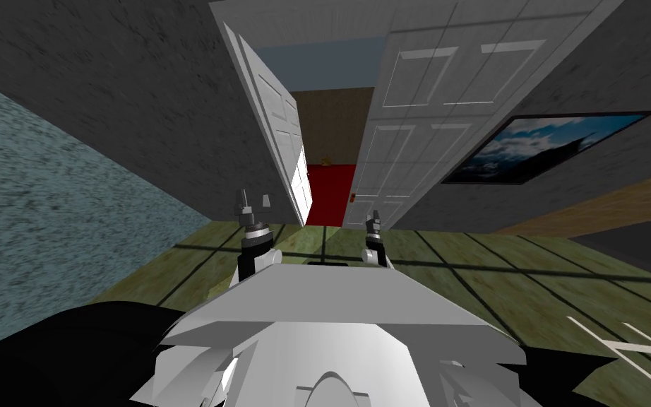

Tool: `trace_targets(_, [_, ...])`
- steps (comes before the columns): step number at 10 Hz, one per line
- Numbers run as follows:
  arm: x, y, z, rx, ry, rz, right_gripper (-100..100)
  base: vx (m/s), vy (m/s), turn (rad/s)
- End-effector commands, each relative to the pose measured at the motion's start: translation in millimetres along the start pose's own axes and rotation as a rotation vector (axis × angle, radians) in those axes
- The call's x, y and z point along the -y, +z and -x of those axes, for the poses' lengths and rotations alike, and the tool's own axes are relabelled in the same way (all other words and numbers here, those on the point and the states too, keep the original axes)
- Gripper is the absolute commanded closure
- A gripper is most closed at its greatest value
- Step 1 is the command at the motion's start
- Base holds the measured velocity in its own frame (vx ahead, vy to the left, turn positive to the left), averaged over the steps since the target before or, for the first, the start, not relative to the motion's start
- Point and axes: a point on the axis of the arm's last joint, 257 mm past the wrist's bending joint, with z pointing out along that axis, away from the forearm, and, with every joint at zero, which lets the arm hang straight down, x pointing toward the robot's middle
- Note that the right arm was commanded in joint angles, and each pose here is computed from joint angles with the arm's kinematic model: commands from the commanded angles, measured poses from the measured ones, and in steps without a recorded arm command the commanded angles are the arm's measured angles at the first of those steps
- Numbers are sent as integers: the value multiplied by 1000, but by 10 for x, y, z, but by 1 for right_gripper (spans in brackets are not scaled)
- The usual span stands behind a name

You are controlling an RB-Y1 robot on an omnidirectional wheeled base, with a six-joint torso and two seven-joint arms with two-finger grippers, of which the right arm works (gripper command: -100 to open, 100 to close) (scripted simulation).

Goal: Push the door open

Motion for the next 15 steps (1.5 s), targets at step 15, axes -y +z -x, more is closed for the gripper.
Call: trace_targets(15, [1069,-205,-219,6,-15,-207,-100,80,-65,49])
